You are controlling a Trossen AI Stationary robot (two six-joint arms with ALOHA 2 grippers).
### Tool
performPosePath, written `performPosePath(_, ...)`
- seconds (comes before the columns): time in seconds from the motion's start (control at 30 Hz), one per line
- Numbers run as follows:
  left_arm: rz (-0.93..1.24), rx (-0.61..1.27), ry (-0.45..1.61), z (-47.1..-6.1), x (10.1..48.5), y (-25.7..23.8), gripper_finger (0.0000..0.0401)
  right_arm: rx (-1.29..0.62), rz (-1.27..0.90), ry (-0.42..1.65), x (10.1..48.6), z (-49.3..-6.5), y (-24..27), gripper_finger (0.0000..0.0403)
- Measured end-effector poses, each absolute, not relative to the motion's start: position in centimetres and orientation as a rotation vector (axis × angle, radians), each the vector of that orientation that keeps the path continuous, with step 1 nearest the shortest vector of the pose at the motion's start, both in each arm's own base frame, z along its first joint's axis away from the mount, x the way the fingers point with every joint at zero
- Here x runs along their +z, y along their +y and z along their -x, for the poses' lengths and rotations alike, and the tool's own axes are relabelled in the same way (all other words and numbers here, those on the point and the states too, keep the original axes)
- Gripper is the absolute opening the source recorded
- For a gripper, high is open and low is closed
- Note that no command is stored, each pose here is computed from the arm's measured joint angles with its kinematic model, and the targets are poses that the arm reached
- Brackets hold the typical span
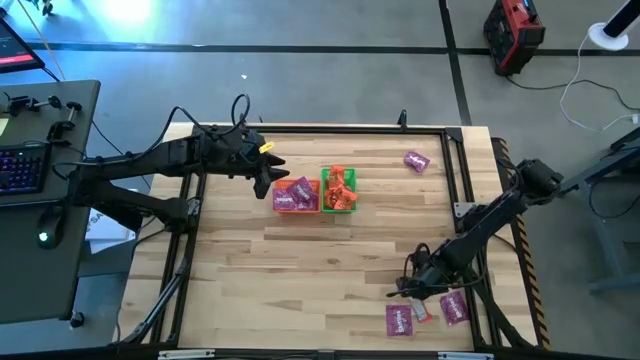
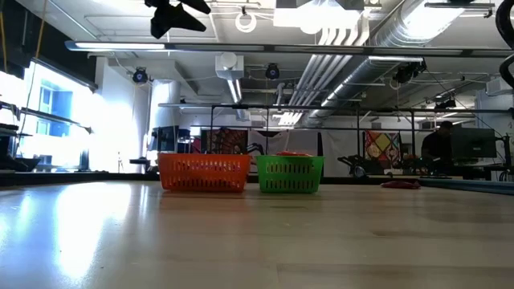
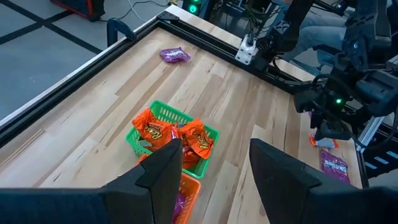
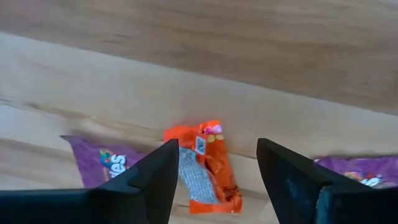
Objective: Sort candy by brand, put in halloween buckets
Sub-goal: Put the orange chocolate into the green bin
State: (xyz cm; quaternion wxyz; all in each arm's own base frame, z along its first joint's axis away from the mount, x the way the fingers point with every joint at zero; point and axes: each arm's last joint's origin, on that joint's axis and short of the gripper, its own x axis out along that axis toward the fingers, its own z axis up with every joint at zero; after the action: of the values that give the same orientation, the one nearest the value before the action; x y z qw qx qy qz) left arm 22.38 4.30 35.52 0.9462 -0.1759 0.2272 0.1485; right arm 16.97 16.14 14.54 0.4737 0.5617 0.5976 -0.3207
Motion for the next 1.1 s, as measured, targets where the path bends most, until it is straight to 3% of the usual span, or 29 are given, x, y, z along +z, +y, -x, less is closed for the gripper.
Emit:
performPosePath(0.57, 0.365, 0.304, 0.462, -22.4, 35.5, 4.3, 0.0179, -0.784, -1.41, 1.466, 13.2, -17.8, 16.9, 0.0174)
performPosePath(0.67, 0.365, 0.304, 0.462, -22.4, 35.5, 4.3, 0.0179, -0.789, -1.405, 1.47, 13.2, -17.8, 16.9, 0.0137)
performPosePath(0.83, 0.365, 0.304, 0.462, -22.4, 35.5, 4.3, 0.0179, -0.775, -1.335, 1.471, 14.1, -18.1, 17.1, 0.0024)
performPosePath(1.0, 0.34, 0.298, 0.465, -22.4, 35.5, 4.3, 0.0179, -0.724, -1.287, 1.461, 17.4, -19.3, 17.0, 0.0016)
performPosePath(1.1, 0.332, 0.297, 0.466, -22.4, 35.5, 4.3, 0.0179, -0.701, -1.254, 1.339, 20.7, -20.6, 16.1, 0.0005)
